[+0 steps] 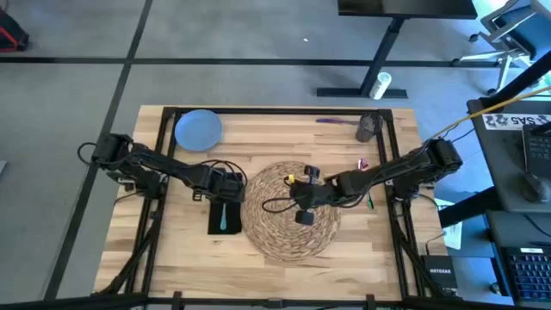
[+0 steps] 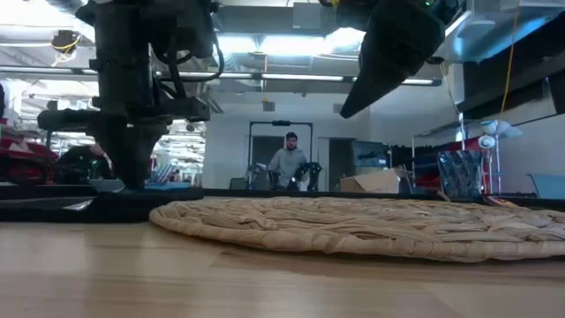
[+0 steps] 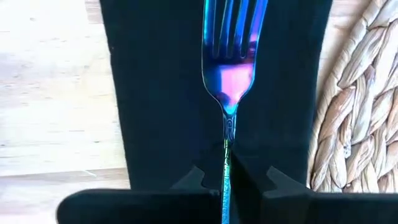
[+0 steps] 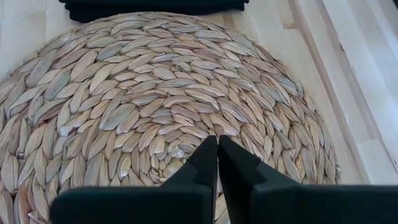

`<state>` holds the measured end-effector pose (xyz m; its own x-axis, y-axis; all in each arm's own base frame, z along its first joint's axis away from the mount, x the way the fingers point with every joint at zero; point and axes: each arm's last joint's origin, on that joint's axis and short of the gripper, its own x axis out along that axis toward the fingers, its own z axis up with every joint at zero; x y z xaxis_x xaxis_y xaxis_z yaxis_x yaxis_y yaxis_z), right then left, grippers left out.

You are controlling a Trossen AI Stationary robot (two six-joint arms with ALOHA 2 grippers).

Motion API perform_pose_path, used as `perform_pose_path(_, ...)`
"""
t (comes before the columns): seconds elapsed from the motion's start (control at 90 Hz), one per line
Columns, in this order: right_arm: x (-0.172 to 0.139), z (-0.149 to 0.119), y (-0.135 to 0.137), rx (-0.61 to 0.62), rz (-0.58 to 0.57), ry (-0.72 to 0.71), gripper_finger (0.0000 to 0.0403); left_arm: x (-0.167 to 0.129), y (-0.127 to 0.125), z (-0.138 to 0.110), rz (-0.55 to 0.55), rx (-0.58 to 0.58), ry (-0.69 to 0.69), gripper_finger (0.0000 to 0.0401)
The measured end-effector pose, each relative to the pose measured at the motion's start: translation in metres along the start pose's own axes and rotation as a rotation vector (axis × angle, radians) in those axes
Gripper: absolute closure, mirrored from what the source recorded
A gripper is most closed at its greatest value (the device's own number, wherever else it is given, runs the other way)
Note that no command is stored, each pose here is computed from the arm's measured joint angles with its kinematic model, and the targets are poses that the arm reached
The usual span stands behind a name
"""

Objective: Set table place
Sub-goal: Put the blue fork on top of the black table napkin, then put the blue table knife on top of the brown placemat

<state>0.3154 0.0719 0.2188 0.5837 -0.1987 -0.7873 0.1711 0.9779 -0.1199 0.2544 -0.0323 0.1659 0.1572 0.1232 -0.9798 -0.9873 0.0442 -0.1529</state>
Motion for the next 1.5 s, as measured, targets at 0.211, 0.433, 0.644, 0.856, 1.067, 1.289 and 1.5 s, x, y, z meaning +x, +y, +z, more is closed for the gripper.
perform_pose_path(0.211, 0.000, 0.000, 0.000, -0.001, 0.000, 0.001, 0.0403, 0.000, 0.000, 0.000, -0.001, -0.001, 0.000, 0.0401)
perform_pose_path(0.433, 0.000, 0.000, 0.000, 0.000, 0.000, 0.001, 0.0403, 0.000, 0.000, 0.000, 0.000, -0.030, -0.001, 0.0398)
perform_pose_path(0.644, 0.000, 0.000, 0.000, -0.001, 0.000, 0.001, 0.0403, 0.000, 0.000, 0.000, 0.002, -0.034, -0.001, 0.0382)
perform_pose_path(0.856, 0.000, 0.000, 0.000, -0.001, 0.000, 0.000, 0.0403, 0.000, 0.000, 0.000, 0.002, -0.019, -0.002, 0.0366)
perform_pose_path(1.067, 0.000, 0.000, 0.000, -0.001, 0.000, 0.000, 0.0403, 0.000, 0.001, 0.000, 0.006, -0.017, -0.002, 0.0355)
perform_pose_path(1.289, 0.000, 0.000, 0.000, 0.000, 0.001, -0.001, 0.0403, 0.000, -0.002, -0.001, -0.022, 0.118, 0.005, 0.0348)
perform_pose_path(1.5, -0.004, 0.002, -0.002, 0.004, -0.021, -0.024, 0.0403, -0.006, -0.010, -0.003, -0.072, 0.183, 0.011, 0.0352)
